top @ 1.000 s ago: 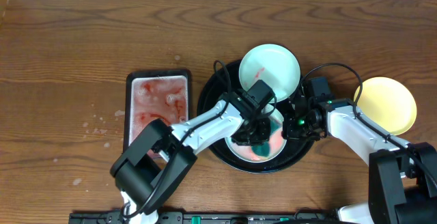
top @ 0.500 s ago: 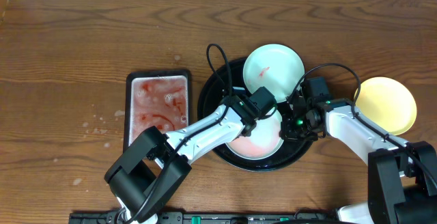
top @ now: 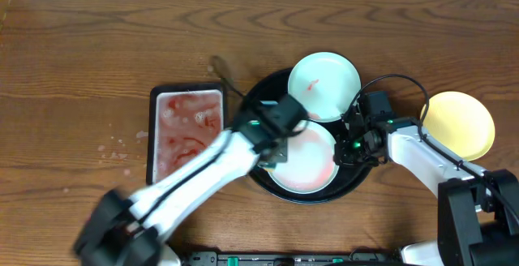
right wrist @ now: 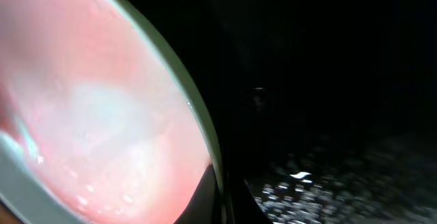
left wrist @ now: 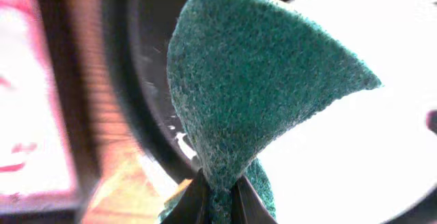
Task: Clean dirty plates on tray and stack at the side
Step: 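Return the sponge to the basin with left gripper, then lift the green plate up on edge with right gripper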
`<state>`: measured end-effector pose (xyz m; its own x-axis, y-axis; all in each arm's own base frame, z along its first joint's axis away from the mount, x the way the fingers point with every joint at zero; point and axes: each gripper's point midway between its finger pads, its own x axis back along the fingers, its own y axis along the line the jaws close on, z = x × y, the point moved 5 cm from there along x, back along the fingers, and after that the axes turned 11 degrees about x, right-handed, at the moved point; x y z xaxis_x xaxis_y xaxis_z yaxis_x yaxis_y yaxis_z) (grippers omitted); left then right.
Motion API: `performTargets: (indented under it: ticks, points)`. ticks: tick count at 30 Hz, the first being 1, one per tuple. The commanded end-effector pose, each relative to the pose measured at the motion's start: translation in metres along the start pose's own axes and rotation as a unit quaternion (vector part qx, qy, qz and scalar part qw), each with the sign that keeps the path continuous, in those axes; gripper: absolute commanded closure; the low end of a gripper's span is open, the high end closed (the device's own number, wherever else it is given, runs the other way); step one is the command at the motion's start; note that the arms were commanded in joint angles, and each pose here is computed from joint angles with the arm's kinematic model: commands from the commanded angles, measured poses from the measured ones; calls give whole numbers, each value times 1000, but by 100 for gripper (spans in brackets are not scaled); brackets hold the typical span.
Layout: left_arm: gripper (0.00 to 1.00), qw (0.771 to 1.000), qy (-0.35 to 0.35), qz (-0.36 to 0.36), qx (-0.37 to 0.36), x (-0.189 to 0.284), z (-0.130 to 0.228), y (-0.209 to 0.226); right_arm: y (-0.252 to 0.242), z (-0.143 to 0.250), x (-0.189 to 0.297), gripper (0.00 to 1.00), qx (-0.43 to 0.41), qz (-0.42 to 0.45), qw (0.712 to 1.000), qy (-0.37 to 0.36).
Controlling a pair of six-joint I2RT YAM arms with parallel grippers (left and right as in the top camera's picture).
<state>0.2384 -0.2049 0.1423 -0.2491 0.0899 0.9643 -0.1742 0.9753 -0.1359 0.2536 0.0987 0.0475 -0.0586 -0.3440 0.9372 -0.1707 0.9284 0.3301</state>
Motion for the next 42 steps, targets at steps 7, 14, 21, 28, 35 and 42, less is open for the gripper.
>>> performTargets:
  ticks: [7,14,21,28,35,42]
  points:
    - [89,995,-41,-6,88,57,-42,94,-8,-5,46,99,19,85,993,-83]
    - [89,985,18,-9,169,19,-53,150,0,-7,74,99,61,176,973,-136]
    - [83,979,52,-23,194,0,-50,170,25,-8,121,99,104,290,929,-207]
    - [46,979,55,-25,194,0,-49,171,61,-11,162,99,173,371,874,-263]
    - [20,978,64,-29,195,1,-45,172,87,-10,185,99,212,436,816,-315]
    - [19,978,64,-30,195,1,-45,172,109,-1,185,99,277,456,783,-321]
